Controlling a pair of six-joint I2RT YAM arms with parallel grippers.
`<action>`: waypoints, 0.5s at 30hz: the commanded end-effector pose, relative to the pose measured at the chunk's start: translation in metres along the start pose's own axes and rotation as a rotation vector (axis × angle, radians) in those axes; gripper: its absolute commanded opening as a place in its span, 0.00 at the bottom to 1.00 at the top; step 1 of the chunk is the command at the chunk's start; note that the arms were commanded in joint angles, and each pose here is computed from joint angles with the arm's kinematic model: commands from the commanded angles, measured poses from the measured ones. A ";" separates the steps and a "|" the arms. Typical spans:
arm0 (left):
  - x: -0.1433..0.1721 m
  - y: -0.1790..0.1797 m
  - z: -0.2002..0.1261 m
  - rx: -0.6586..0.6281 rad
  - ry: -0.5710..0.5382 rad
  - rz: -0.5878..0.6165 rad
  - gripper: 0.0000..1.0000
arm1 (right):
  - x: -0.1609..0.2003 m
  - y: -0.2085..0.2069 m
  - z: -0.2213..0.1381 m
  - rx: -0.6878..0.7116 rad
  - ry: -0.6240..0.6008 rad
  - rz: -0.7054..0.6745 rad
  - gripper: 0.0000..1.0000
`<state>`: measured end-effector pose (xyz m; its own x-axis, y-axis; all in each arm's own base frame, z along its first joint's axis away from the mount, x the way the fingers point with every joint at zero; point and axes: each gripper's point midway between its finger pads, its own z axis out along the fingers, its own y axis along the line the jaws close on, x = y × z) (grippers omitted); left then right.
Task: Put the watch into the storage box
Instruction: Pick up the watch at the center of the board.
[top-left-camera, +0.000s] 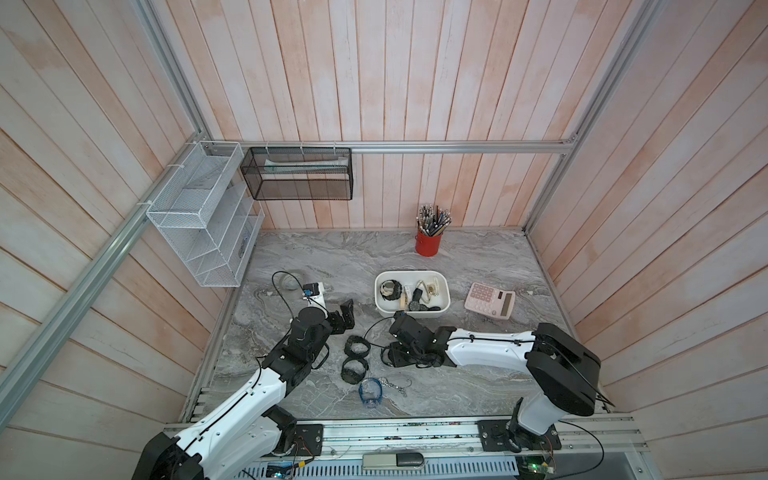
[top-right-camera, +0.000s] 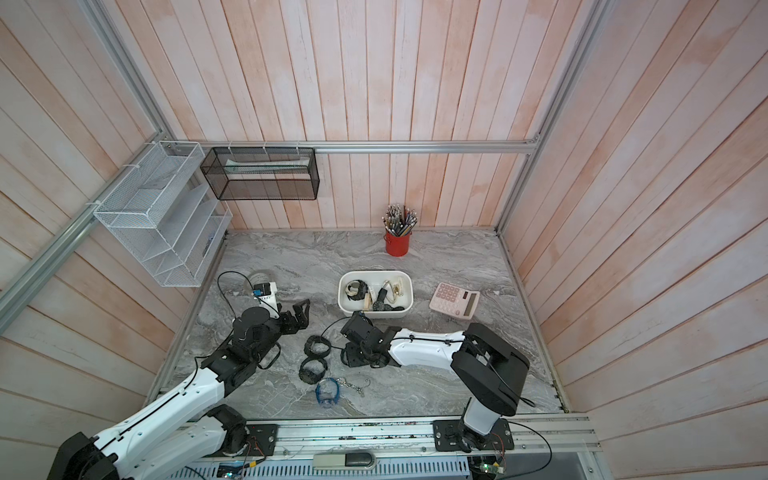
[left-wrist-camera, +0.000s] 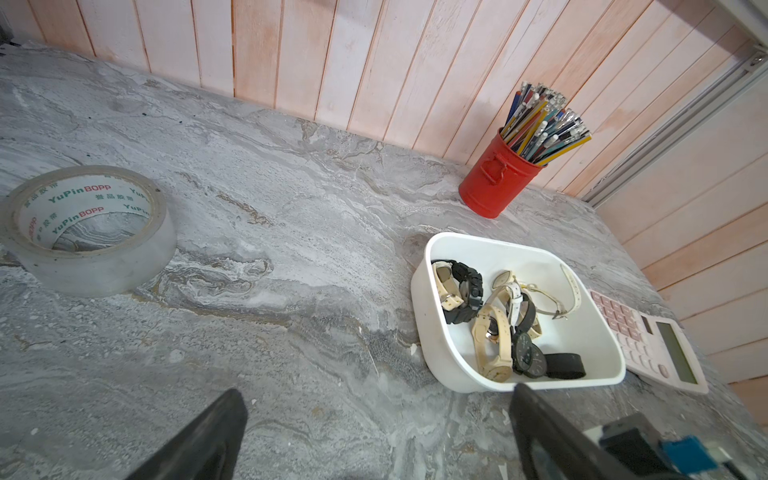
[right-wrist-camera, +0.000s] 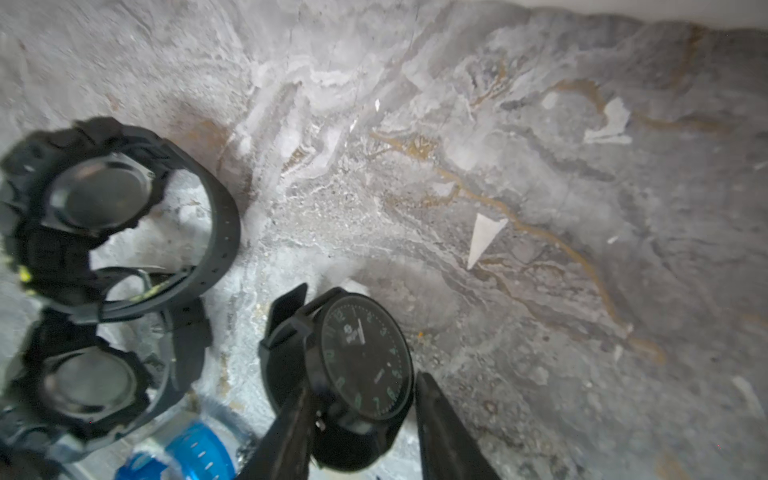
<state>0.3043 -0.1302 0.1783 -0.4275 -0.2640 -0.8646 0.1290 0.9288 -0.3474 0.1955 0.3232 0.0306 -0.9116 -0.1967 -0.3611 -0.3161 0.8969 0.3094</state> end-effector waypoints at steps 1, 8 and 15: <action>0.005 0.005 -0.002 -0.010 0.010 -0.002 1.00 | 0.004 -0.012 0.002 0.067 0.026 -0.009 0.37; 0.006 0.005 -0.001 -0.010 0.015 -0.001 1.00 | 0.006 -0.020 0.008 0.093 0.036 -0.007 0.19; 0.007 0.007 0.000 -0.015 0.021 -0.002 1.00 | -0.002 -0.024 0.003 0.116 0.006 -0.006 0.00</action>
<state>0.3039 -0.1284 0.1778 -0.4287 -0.2646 -0.8638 0.1242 0.9298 -0.3464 0.1989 0.3120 0.0211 -0.9136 -0.2066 -0.3502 -0.3044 0.9186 0.2521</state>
